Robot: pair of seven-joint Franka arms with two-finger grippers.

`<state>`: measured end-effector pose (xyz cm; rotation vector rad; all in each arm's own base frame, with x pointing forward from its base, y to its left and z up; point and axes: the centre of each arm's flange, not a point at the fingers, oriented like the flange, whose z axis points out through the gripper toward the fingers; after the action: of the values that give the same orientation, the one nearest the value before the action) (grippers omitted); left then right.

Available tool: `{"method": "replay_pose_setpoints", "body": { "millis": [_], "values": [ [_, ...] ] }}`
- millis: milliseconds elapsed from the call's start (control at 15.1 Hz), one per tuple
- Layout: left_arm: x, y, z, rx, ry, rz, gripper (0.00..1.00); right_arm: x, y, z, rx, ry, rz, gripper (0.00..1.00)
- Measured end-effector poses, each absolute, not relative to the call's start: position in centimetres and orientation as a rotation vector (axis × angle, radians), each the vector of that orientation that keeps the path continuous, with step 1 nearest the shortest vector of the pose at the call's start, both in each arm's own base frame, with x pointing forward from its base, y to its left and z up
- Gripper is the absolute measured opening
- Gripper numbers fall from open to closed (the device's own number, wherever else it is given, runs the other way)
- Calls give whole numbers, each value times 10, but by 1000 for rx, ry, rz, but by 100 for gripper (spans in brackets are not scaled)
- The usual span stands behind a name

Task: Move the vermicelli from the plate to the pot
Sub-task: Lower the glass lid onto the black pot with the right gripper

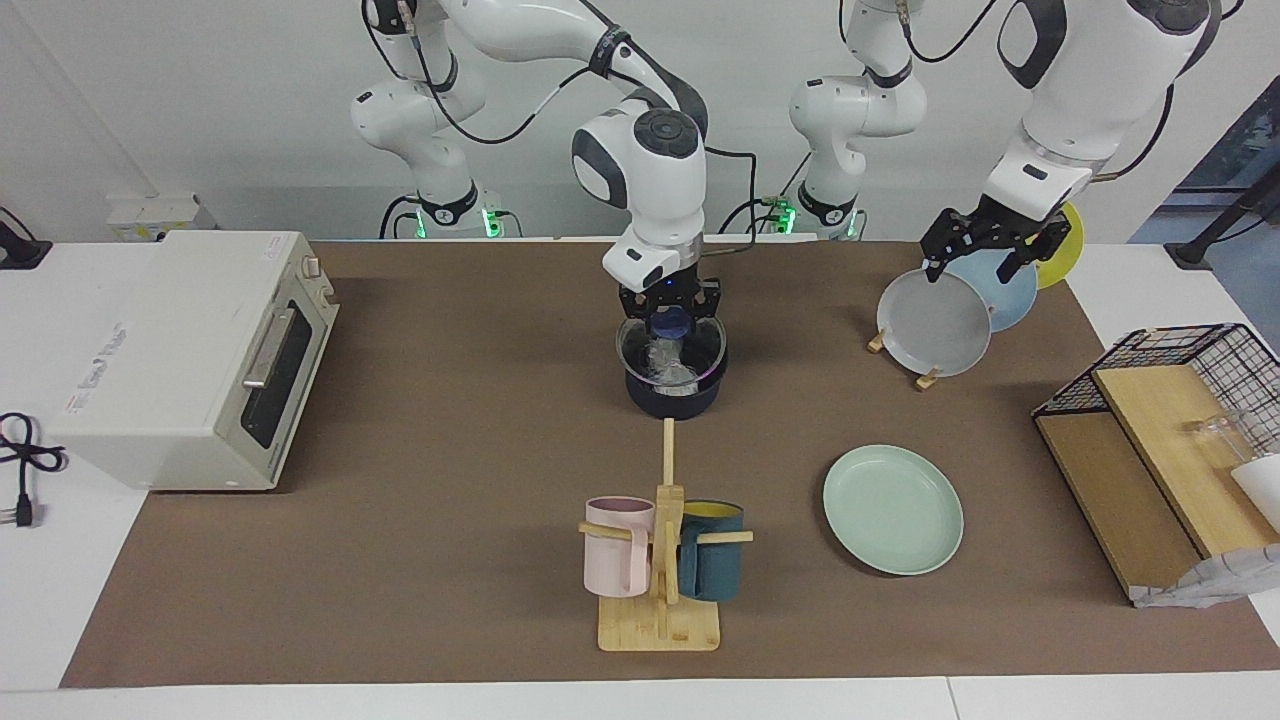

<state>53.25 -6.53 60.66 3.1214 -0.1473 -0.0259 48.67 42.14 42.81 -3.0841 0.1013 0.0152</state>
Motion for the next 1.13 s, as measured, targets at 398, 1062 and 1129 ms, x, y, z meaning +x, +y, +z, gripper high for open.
{"method": "replay_pose_setpoints", "body": {
  "millis": [398, 1062, 1129],
  "values": [
    [531, -62, 629, 3146, -149, -27, 100, 480, 427, 424, -3107, 61, 3, 67],
    [534, -60, 612, 3150, -141, -166, 100, 486, 428, 411, -3084, 71, -36, 67],
    [534, -60, 607, 3150, -140, -181, 100, 486, 429, 410, -3083, 70, -38, 67]
  ]
}}
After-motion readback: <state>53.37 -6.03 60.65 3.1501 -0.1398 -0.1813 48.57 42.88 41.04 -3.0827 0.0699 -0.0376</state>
